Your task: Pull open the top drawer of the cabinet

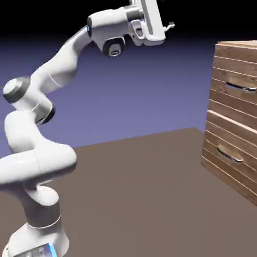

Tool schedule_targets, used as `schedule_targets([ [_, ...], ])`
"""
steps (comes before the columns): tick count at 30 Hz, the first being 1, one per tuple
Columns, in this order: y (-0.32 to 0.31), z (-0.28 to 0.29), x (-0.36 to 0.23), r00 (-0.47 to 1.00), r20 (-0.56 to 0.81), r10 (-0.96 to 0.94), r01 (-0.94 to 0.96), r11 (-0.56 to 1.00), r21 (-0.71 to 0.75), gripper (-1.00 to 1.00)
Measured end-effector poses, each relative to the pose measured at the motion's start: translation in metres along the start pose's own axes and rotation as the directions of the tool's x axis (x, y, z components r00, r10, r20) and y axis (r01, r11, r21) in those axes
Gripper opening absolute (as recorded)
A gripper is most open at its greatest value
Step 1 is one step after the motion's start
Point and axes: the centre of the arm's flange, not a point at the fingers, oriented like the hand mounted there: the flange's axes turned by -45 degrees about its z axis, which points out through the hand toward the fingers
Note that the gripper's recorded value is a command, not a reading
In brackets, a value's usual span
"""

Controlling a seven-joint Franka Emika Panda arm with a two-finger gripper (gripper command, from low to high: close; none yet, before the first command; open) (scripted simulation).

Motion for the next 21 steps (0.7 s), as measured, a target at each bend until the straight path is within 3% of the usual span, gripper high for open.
schedule_targets([
  [8,0.108,0.101,-0.052,0.984,0.093,0.15,-0.146,0.988,-0.048,0.0],
  [16,0.28,0.191,-0.054,0.919,0.126,0.374,-0.35,0.92,-0.178,0.0],
  [21,0.286,0.213,-0.058,0.917,0.126,0.378,-0.353,0.918,-0.181,0.0],
])
